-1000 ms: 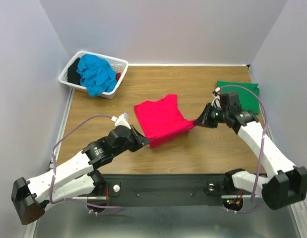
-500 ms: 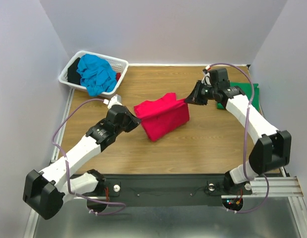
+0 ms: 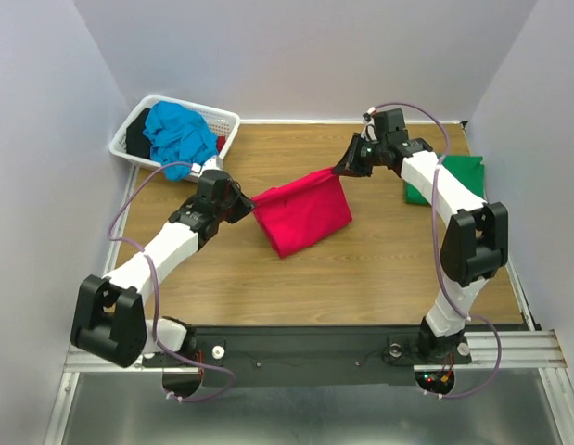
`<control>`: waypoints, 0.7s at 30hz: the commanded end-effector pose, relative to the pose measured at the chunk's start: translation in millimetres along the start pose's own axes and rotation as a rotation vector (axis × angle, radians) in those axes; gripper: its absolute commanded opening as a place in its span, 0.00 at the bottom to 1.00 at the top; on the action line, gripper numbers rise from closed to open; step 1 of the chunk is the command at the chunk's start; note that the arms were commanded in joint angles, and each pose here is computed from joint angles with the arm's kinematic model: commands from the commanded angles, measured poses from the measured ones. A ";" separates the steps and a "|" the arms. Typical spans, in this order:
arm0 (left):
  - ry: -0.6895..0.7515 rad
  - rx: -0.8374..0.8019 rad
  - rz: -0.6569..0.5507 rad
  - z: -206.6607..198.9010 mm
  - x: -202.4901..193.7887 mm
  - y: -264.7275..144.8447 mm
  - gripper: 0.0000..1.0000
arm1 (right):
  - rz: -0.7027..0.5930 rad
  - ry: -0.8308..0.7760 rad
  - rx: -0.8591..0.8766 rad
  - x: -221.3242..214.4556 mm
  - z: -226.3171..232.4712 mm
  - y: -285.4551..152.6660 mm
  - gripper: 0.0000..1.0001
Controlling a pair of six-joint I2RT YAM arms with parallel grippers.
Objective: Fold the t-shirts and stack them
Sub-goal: Fold the tshirt
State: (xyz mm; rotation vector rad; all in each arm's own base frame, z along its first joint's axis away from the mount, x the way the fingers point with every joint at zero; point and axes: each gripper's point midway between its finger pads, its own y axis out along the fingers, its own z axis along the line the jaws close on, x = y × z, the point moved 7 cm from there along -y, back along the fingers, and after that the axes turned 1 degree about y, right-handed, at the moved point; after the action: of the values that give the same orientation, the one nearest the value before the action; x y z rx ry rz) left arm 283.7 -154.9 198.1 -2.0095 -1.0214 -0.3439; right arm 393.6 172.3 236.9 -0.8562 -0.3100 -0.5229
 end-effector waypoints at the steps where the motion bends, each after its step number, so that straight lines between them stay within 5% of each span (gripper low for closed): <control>1: 0.055 -0.008 -0.056 0.7 26.4 9.3 0.00 | -0.092 -0.044 0.001 29.1 1.2 11.9 0.00; 10: 0.041 0.041 0.031 28.3 35.8 65.0 0.00 | -0.043 -0.044 -0.031 39.2 -20.2 65.0 0.02; 13: 0.025 0.056 0.083 37.3 33.1 81.9 0.00 | -0.024 -0.069 -0.024 41.3 -25.3 77.5 0.32; 14: 0.021 0.040 0.105 36.4 32.0 84.1 0.24 | -0.012 -0.076 -0.013 40.1 -25.5 81.2 0.43; 15: 0.019 0.031 0.101 32.9 35.2 85.3 0.39 | -0.005 -0.087 -0.007 40.3 -26.8 84.8 0.69; 16: 0.018 0.029 0.099 32.0 36.2 86.1 0.55 | -0.001 -0.097 -0.001 40.2 -26.7 85.4 0.83; 17: 0.021 0.021 0.090 29.3 39.0 84.6 0.84 | 0.001 -0.107 0.008 40.5 -25.6 84.9 1.00; 18: 0.026 0.012 0.078 25.7 42.7 81.9 0.98 | 0.008 -0.130 0.024 39.2 -24.2 82.2 1.00; 21: 0.042 -0.021 0.037 14.3 53.2 68.0 0.98 | 0.003 -0.197 0.018 37.5 -25.7 75.3 1.00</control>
State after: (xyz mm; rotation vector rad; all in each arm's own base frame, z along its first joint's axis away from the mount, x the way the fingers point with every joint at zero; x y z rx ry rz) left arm 357.4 -132.5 124.2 -1.9764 -0.8734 -0.1955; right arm 463.3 182.6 160.3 -0.9224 -0.3204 -0.4353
